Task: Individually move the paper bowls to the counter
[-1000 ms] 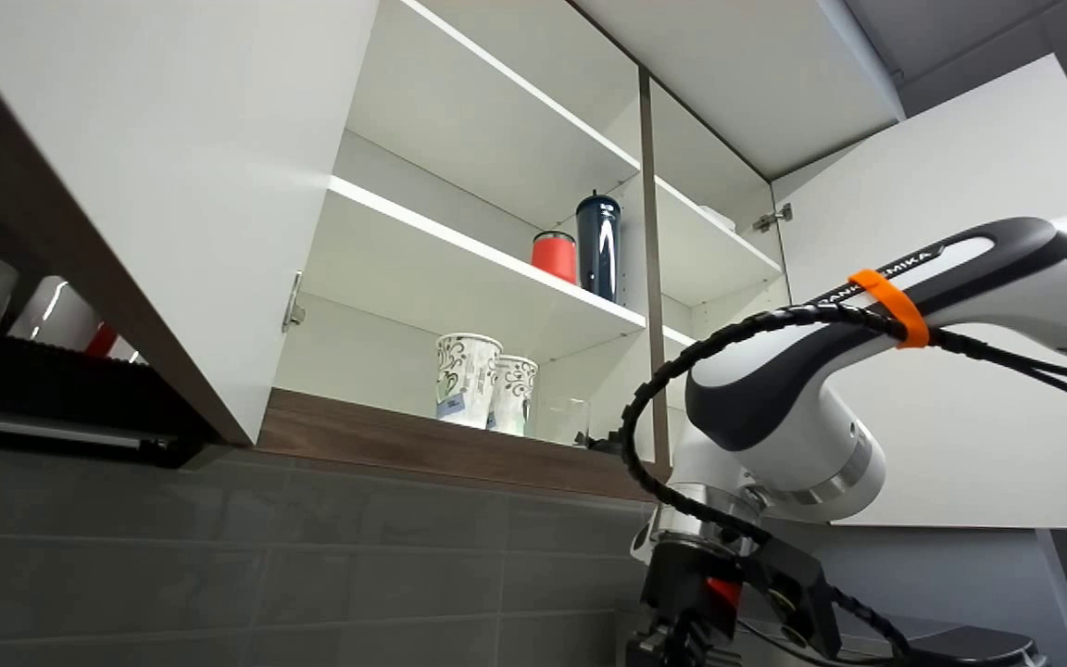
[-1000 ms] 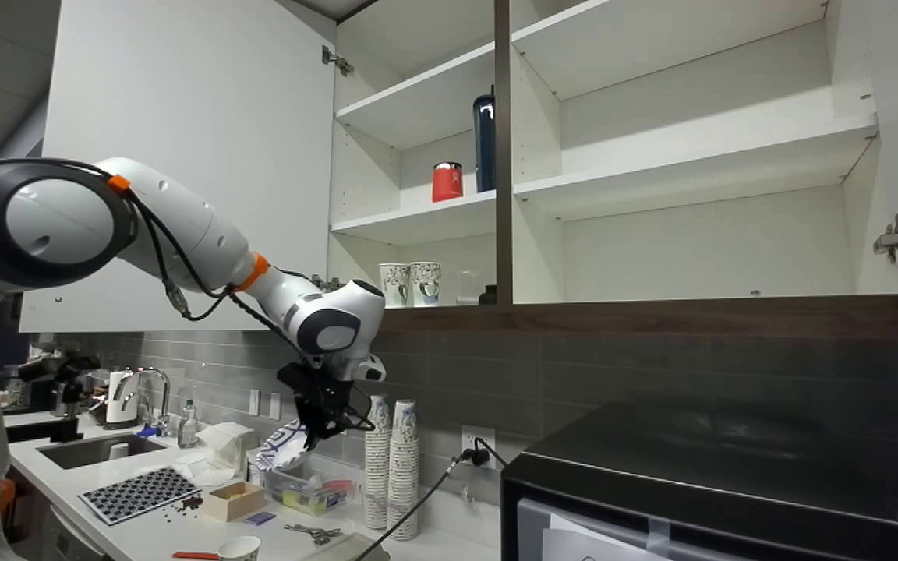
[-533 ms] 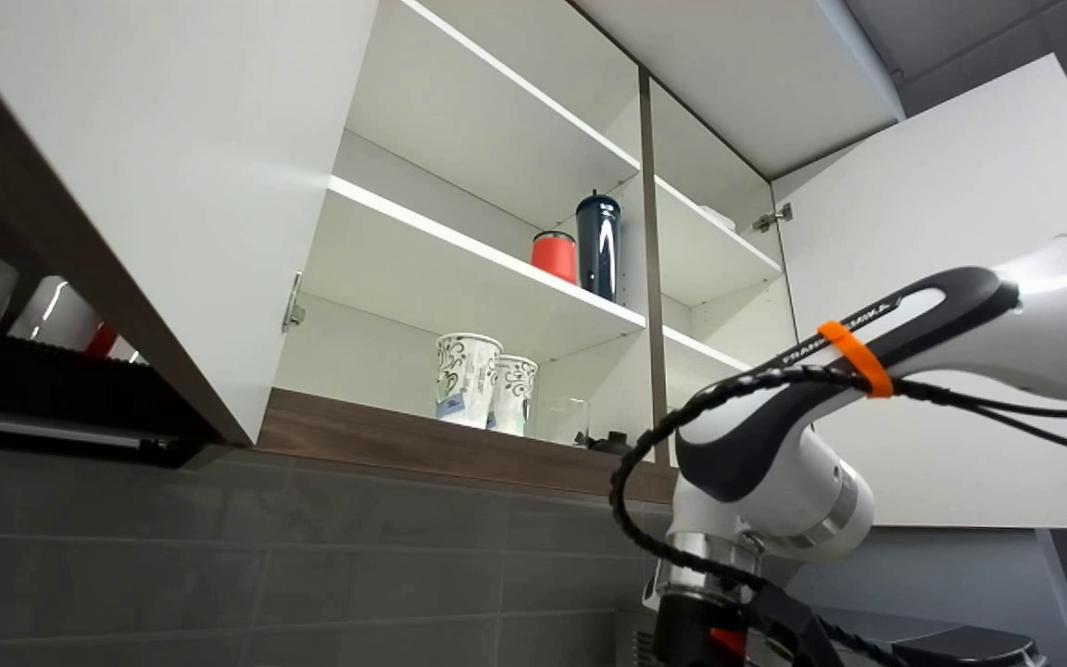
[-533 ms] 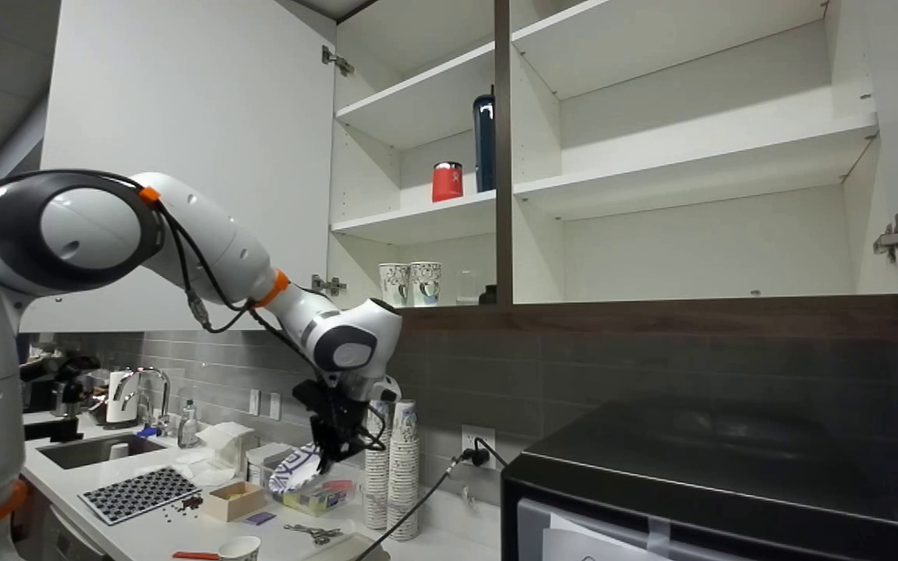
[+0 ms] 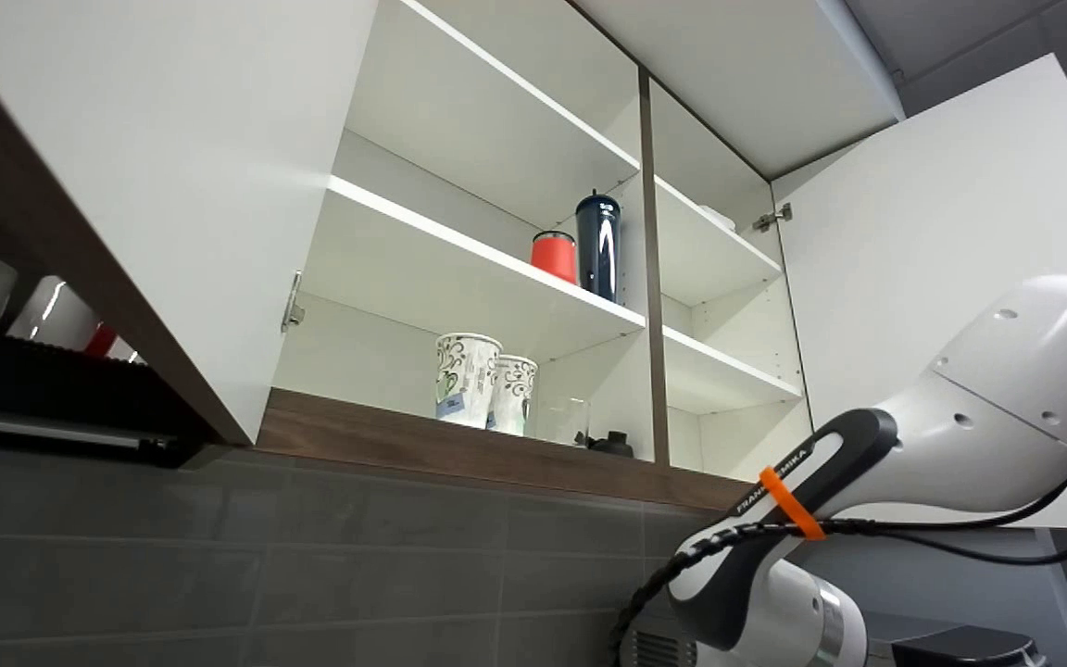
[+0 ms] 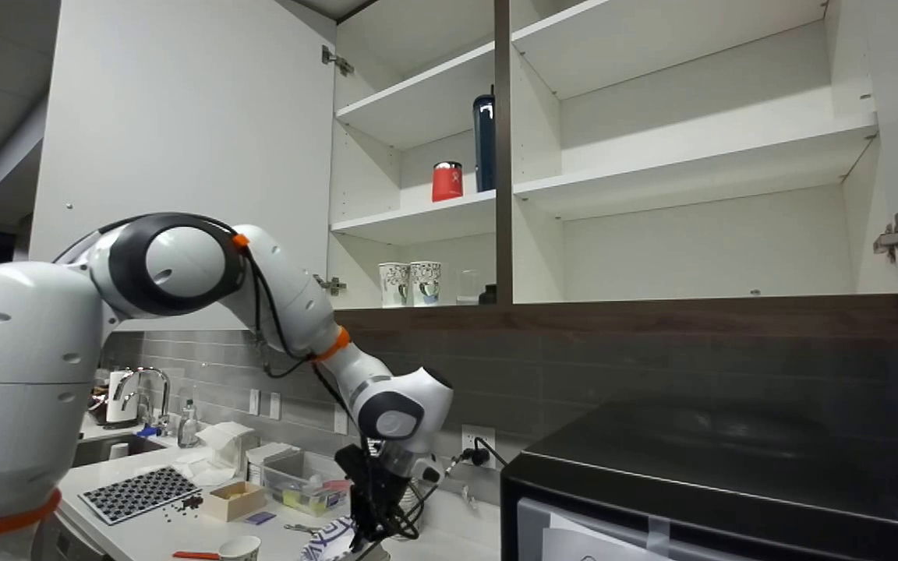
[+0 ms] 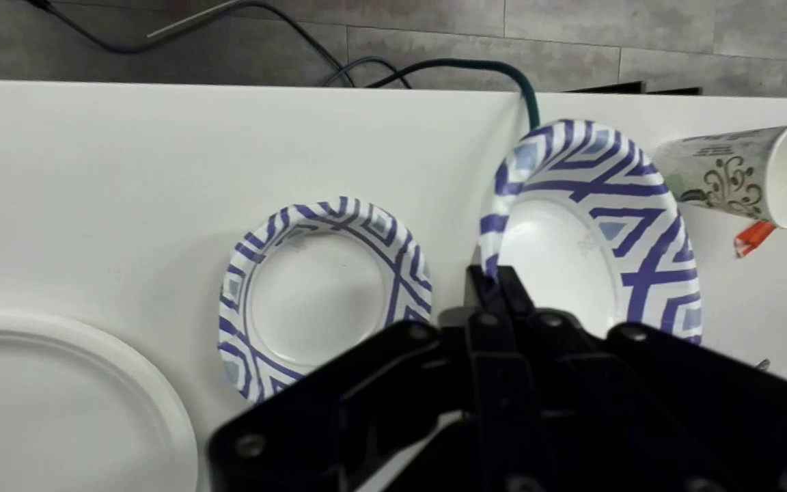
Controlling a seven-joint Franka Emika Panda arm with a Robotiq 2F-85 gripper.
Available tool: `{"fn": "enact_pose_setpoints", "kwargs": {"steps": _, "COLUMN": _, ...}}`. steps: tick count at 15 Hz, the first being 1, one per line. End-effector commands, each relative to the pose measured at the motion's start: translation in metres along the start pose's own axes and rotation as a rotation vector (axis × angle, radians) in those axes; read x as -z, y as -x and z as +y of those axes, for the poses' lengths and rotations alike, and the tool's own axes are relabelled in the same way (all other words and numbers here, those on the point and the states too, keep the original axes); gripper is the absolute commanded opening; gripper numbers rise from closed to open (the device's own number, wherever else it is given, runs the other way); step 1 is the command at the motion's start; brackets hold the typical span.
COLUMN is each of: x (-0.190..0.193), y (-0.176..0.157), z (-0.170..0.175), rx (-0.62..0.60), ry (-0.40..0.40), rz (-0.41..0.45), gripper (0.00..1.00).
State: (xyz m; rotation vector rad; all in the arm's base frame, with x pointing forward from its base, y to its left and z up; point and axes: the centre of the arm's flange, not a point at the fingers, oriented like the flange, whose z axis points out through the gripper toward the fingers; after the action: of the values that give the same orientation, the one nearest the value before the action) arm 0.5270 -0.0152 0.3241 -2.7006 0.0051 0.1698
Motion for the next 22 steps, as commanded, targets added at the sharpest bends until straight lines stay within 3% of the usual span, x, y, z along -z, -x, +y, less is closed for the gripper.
{"fn": "enact_pose_setpoints", "kwargs": {"steps": 1, "x": -0.029, "y": -0.025, "z": 0.033, "rx": -0.033, "ry": -0.046, "rz": 0.003, "gripper": 0.01}}
{"fn": "enact_pose_setpoints", "kwargs": {"steps": 9, "x": -0.073, "y": -0.041, "z": 0.083, "rx": -0.143, "ry": -0.139, "rz": 0.033, "gripper": 0.01}}
{"fn": "enact_pose_setpoints", "kwargs": {"steps": 16, "x": -0.092, "y": -0.048, "z": 0.109, "rx": -0.245, "ry": -0.133, "rz": 0.052, "gripper": 0.01}}
{"fn": "enact_pose_setpoints", "kwargs": {"steps": 22, "x": -0.101, "y": -0.046, "z": 0.121, "rx": -0.275, "ry": -0.133, "rz": 0.017, "gripper": 0.01}}
